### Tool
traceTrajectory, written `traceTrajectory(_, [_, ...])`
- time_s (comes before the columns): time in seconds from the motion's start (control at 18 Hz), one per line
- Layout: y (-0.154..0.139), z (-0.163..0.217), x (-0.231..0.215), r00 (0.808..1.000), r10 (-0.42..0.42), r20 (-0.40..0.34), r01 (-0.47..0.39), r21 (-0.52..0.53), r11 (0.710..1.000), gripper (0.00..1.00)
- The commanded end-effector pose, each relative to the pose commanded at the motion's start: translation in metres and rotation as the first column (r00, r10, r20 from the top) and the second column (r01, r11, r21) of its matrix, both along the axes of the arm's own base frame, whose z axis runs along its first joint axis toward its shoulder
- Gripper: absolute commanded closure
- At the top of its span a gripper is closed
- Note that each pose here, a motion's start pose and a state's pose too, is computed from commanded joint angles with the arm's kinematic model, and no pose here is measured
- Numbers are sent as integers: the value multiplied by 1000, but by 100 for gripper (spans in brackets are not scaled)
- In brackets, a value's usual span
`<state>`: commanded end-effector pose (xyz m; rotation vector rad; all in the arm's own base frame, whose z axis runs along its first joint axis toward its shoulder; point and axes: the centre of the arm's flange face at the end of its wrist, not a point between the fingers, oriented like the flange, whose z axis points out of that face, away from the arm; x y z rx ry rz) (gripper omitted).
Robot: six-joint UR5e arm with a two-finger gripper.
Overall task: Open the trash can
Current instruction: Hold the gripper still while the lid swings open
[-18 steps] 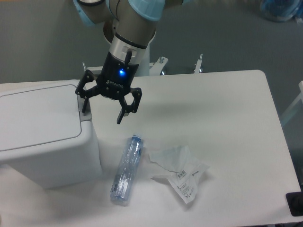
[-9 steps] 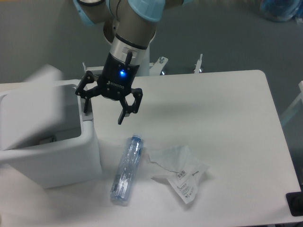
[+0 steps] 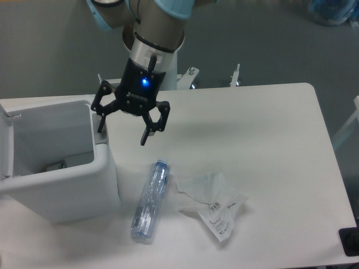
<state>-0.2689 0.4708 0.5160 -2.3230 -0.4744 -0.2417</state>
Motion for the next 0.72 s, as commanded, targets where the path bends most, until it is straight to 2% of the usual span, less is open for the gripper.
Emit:
traceTrajectory(0.17, [-9, 34, -25, 998, 46, -53, -44, 42, 998, 0])
traceTrajectory(0.28, [-14, 46, -40, 992, 86, -90, -83, 34, 996, 0])
traceTrajectory(0.44, [-25, 47, -59, 961, 172, -216, -190, -65, 980, 0])
traceTrajectory(0.56, [-30, 41, -66, 944, 154, -292, -198, -127, 972, 0])
traceTrajectory(0.72, [-41, 31, -83, 930, 155, -334, -225, -183, 957, 0])
